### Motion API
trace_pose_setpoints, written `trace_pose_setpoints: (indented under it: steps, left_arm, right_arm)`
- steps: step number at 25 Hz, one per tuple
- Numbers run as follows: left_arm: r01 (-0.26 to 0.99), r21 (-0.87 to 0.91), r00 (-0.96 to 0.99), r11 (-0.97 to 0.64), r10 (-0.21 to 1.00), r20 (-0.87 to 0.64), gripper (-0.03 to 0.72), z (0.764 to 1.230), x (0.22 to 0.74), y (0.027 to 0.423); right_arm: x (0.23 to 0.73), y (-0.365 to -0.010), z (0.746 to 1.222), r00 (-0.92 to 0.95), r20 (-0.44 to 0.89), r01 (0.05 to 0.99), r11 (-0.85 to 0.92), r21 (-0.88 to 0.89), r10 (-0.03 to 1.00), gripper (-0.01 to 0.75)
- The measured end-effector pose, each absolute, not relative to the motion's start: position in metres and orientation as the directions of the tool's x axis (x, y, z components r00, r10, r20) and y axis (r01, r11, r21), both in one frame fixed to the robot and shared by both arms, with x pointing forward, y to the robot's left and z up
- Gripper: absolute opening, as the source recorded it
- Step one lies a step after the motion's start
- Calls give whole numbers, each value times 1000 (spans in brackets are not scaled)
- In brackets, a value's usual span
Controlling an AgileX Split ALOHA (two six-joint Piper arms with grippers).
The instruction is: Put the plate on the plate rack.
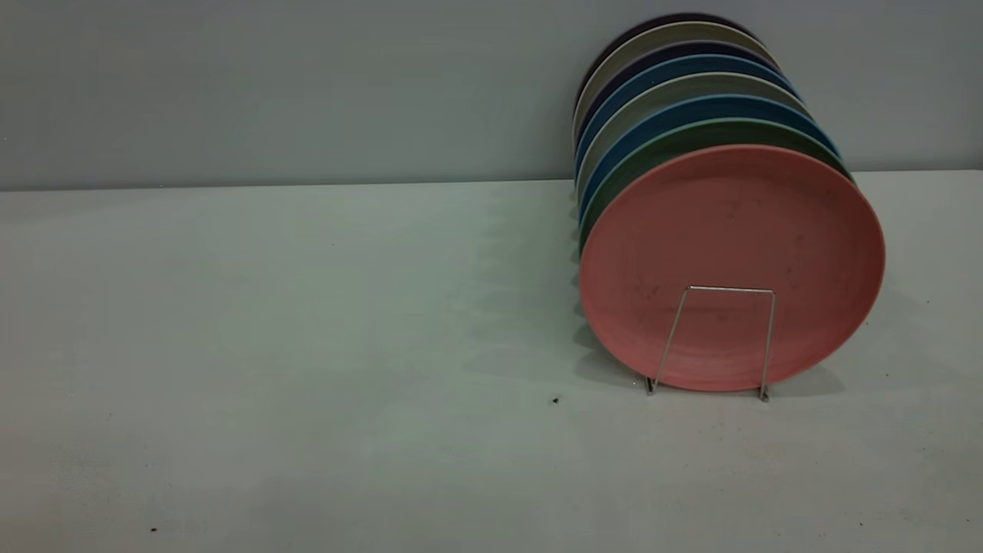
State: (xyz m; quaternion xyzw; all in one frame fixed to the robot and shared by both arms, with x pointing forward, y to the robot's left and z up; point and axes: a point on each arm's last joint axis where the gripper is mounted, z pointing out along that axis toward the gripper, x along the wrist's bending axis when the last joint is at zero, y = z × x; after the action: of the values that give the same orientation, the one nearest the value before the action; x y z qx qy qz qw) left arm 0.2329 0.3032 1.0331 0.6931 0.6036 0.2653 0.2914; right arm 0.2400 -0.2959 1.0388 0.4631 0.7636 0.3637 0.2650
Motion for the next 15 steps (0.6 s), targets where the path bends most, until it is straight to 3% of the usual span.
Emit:
trace_pose_setpoints:
  steps: [15]
  left_arm:
    - [680,726,127,-103,992,22,452,1033,233,304]
  right_arm:
    - [240,-296,1039,-429,-65,517,304,801,901,294]
